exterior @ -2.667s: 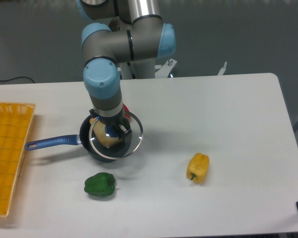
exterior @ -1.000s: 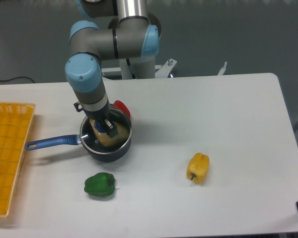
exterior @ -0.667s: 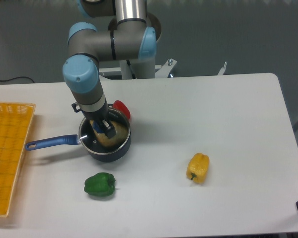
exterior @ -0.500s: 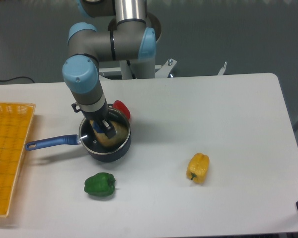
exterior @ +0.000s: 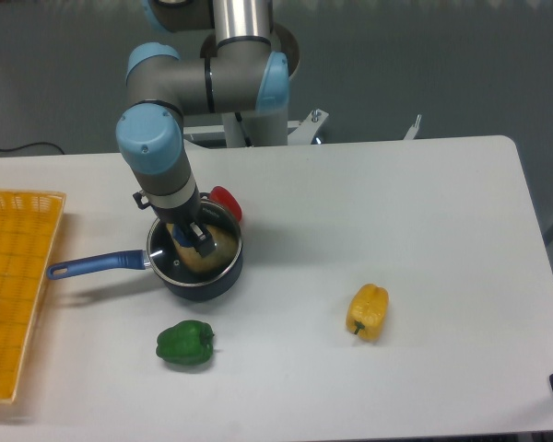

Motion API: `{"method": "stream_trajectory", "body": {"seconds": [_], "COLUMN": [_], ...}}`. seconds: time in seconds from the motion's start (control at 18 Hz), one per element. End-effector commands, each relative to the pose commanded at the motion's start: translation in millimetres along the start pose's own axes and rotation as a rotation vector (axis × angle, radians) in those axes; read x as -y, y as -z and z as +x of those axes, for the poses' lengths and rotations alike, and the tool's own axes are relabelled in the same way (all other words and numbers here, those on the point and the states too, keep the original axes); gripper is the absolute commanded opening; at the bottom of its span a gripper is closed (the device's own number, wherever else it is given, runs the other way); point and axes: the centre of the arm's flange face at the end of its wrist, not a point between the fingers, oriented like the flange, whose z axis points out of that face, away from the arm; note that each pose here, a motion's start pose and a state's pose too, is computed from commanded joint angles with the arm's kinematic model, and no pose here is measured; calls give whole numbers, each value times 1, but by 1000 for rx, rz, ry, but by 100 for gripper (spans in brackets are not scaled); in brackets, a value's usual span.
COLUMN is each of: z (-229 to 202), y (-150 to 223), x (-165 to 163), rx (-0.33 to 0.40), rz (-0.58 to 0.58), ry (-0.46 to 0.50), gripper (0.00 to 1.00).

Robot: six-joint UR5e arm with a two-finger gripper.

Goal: Close the pot lid
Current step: 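Press the glass lid down onto the pan rim, then open the gripper and raise it away from the lid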

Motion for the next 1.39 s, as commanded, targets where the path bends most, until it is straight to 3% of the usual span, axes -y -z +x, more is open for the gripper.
{"method": "stream_trajectory", "body": {"seconds": [0.11, 0.22, 0.61, 0.78, 0.83, 1.39], "z": [0, 0, 1, 1, 0, -23], "y": [-1, -2, -5, -4, -3, 37], "x": [1, 1, -1, 0, 0, 1], "rx": [0, -2, -3, -2, 0, 8], "rz": [-2, -3, -13, -11, -8, 4], "ry": [-2, -2, -3, -8, -6, 20], "gripper": [63, 70, 73, 97, 100, 100]}}
